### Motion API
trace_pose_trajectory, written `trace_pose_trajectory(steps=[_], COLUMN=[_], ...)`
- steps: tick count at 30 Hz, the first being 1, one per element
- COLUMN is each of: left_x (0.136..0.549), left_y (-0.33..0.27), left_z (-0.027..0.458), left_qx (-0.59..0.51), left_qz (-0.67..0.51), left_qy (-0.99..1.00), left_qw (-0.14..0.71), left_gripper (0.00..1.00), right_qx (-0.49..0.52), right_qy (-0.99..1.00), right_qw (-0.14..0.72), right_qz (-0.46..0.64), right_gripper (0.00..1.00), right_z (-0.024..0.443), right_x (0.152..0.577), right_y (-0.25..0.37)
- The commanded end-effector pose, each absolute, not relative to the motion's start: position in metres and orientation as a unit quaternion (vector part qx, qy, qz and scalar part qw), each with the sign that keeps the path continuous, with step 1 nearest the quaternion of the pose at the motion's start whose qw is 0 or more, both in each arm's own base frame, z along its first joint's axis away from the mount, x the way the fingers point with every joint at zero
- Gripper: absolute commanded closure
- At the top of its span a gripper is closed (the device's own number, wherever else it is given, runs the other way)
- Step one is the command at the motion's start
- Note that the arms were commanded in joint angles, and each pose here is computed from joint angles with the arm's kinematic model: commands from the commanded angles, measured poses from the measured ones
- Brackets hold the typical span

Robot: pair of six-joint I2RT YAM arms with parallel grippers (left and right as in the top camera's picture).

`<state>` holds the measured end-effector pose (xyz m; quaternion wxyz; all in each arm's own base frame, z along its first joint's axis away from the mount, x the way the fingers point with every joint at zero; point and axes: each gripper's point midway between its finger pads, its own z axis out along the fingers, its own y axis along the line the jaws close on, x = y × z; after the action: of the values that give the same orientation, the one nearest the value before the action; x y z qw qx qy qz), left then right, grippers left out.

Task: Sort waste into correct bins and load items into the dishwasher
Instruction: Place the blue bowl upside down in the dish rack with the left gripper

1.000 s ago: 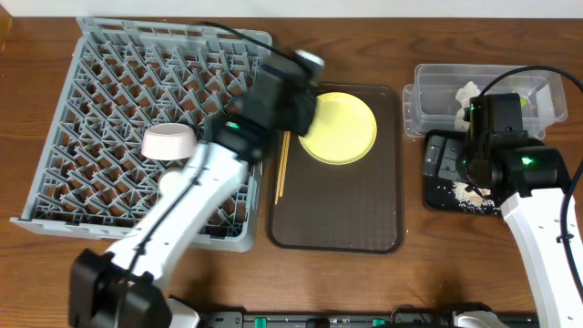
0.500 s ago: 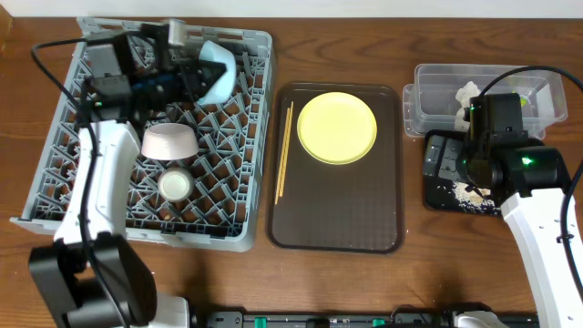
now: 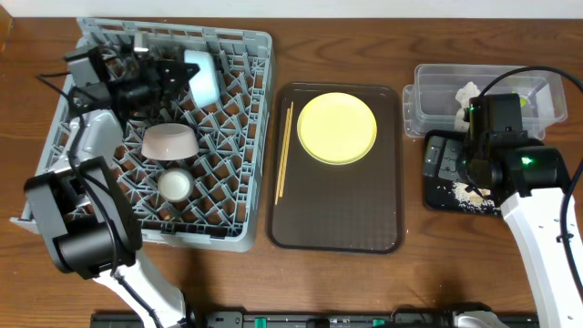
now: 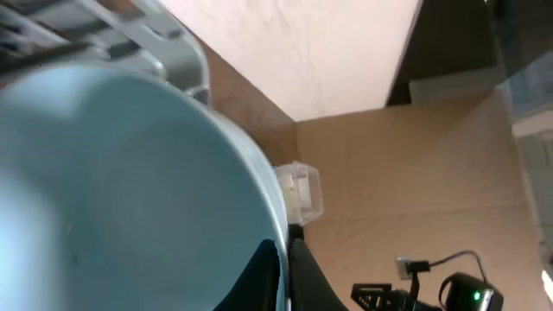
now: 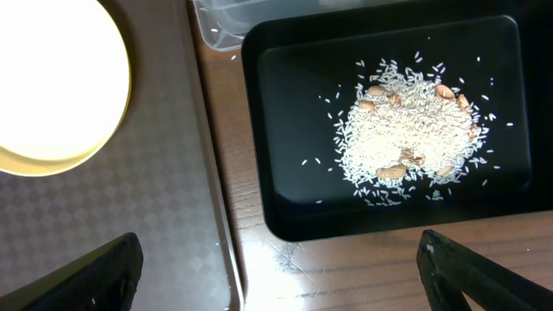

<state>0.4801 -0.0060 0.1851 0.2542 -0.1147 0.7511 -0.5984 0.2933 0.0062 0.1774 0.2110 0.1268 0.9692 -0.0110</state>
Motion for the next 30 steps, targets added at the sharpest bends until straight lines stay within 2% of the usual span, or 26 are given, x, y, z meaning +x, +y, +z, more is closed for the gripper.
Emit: trace_pose_trajectory(steps=[1, 3, 5, 6, 7, 11, 13, 18, 22, 30], left_x=[0.484, 0.483, 0.481, 0.48, 0.479, 0.478, 0.477, 0.463, 0.454, 0.433], left_y=[0.017, 0.027, 0.033, 0.035, 0.037, 0.046, 0.052, 0.065, 0.075, 0.068], left_z=[0.157, 0.156, 0.154, 0.153, 0.152, 0.146, 0.137, 0.116, 0.124, 0.206], left_qx=[-0.174, -0.184, -0.196, -0.201, -0.207, -0.226, -0.246, -0.269, -0.264, -0.216], left_qz=[-0.588, -0.587, -0.586, -0.586, -0.586, -0.574, -0.549, -0.454, -0.392, -0.329], left_qy=[0.753, 0.751, 0.749, 0.749, 0.748, 0.752, 0.764, 0.814, 0.842, 0.854], left_qw=[0.239, 0.242, 0.238, 0.237, 0.233, 0.234, 0.235, 0.24, 0.26, 0.341], left_gripper=[0.92, 0.91, 0.83, 0.77, 0.61, 0.4, 0.34, 0.29, 0.29, 0.22], right_qx=[0.135, 0.135, 0.135, 0.135, 0.135, 0.135, 0.135, 0.135, 0.135, 0.136], right_qy=[0.968, 0.968, 0.968, 0.968, 0.968, 0.968, 0.968, 0.968, 0.968, 0.967], right_qw=[0.213, 0.213, 0.212, 0.212, 0.212, 0.212, 0.212, 0.212, 0.212, 0.216], right_qz=[-0.017, -0.017, -0.017, -0.017, -0.017, -0.017, -0.017, -0.017, -0.017, -0.016], right_gripper=[0.01, 0.01, 0.01, 0.01, 0.01, 0.01, 0.01, 0.01, 0.01, 0.01], right_z=[0.178, 0.178, 0.178, 0.178, 0.178, 0.178, 0.178, 0.178, 0.178, 0.179], right_x=[0.294, 0.294, 0.294, 0.294, 0.294, 0.293, 0.293, 0.293, 0.294, 0.295], right_y=[0.002, 0.002, 0.002, 0.002, 0.002, 0.002, 0.002, 0.002, 0.002, 0.003])
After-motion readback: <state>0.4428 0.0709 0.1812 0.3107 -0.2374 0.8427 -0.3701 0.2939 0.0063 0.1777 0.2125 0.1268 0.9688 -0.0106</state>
